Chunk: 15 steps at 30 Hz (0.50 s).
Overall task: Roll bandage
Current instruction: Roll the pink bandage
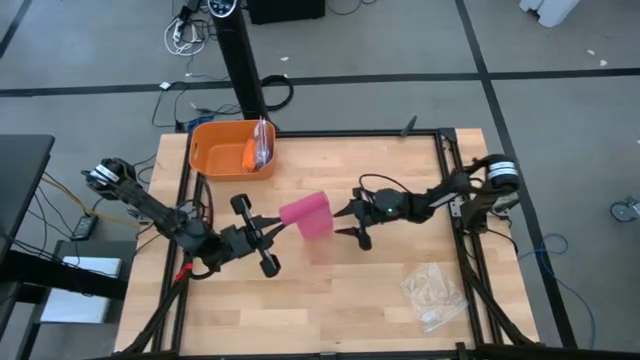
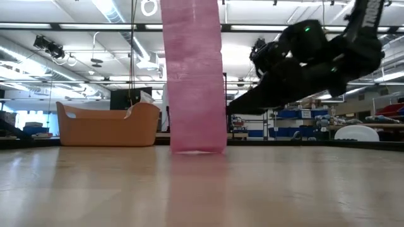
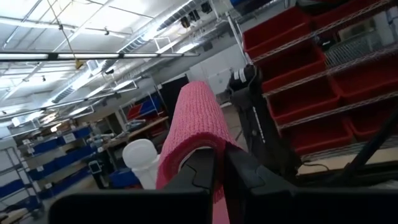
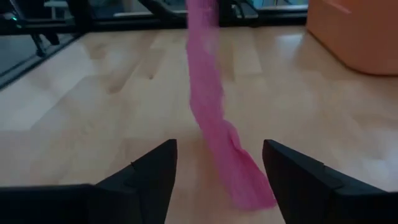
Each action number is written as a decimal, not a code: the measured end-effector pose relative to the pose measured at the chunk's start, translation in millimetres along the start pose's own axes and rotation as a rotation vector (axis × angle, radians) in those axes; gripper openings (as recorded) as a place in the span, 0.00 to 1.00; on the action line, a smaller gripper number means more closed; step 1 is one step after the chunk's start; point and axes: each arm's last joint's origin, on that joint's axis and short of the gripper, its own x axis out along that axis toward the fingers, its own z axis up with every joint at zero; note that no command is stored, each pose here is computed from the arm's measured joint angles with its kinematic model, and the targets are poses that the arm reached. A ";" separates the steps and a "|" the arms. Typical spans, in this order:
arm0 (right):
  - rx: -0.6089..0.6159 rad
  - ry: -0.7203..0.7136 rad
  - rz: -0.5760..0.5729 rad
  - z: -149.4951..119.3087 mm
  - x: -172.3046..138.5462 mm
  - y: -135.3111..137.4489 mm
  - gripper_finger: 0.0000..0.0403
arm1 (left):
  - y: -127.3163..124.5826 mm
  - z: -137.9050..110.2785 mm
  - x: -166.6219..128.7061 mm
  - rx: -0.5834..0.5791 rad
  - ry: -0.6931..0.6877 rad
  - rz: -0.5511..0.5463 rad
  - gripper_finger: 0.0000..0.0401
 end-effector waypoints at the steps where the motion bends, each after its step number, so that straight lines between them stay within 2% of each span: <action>1: 0.002 0.006 0.003 -0.9 5.4 -2.4 0.60 | 0.4 1.9 0.9 -0.001 -0.001 0.000 0.05; 3: 0.019 0.014 0.023 -2.3 15.8 -5.8 0.59 | 0.3 3.9 2.0 0.006 0.004 0.000 0.05; 6: 0.079 0.031 0.114 -5.7 32.1 -7.6 0.58 | 1.2 5.0 2.2 0.006 0.004 0.010 0.05; 9: 0.104 0.063 0.157 -14.6 43.2 -6.5 0.53 | 4.3 5.9 2.0 0.023 0.031 0.066 0.05; 12: 0.118 0.111 0.148 -29.8 47.7 -5.1 0.46 | 6.2 8.5 0.3 0.028 0.033 0.083 0.05; 15: 0.127 0.115 0.121 -34.2 49.8 -1.9 0.34 | 9.1 12.6 -3.1 0.033 0.026 0.081 0.05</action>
